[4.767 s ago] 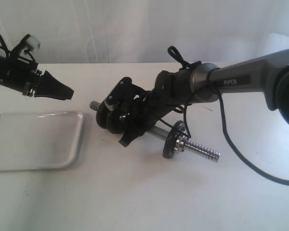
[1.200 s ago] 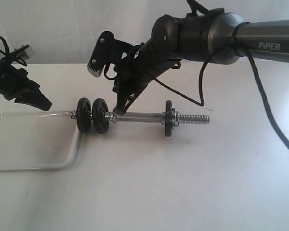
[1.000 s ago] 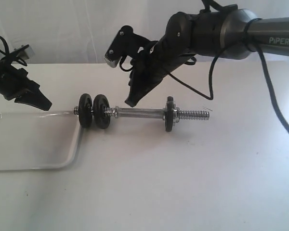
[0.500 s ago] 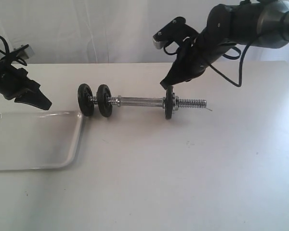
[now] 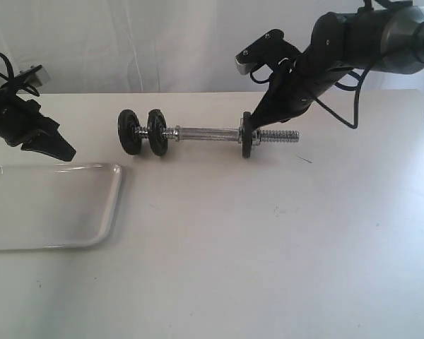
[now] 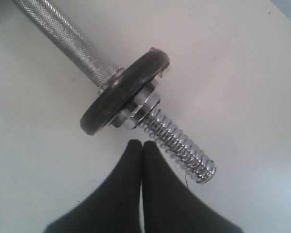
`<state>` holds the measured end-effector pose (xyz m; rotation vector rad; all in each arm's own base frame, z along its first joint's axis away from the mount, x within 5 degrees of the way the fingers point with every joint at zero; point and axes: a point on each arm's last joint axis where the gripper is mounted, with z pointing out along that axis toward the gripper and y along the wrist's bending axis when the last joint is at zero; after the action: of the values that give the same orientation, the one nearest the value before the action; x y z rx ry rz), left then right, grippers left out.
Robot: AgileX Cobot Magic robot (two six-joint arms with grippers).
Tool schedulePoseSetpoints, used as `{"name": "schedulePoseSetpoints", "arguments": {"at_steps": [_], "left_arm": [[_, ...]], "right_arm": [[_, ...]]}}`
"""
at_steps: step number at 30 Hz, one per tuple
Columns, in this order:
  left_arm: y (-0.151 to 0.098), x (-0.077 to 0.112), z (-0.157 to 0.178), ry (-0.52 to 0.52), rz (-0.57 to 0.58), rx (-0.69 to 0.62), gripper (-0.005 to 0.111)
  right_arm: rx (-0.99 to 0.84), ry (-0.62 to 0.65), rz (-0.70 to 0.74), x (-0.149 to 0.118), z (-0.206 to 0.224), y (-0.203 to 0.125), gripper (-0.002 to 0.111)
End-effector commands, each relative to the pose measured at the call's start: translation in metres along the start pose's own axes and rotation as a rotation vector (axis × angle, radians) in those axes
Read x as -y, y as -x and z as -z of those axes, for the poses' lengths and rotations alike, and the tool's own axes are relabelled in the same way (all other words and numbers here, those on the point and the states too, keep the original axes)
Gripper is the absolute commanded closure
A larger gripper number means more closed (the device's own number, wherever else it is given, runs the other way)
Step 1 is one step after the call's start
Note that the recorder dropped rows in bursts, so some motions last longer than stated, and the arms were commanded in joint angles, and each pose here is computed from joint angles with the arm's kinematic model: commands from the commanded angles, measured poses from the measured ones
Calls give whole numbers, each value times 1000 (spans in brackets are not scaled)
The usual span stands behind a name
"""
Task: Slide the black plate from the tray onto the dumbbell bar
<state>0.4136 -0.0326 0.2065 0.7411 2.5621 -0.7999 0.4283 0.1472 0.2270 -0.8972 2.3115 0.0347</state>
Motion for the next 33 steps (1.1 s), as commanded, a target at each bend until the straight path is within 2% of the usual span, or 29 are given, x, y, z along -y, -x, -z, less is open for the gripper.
{"name": "schedulePoseSetpoints", "arguments": {"at_steps": [1,33], "left_arm": [[2,3,4,-10,1,10,107],[2,3,4,-8,4,11,107]], "right_arm": [[15,-15,-36,5,-6,-3,108],[-13,-11,-37,7,-5,-8,108]]}}
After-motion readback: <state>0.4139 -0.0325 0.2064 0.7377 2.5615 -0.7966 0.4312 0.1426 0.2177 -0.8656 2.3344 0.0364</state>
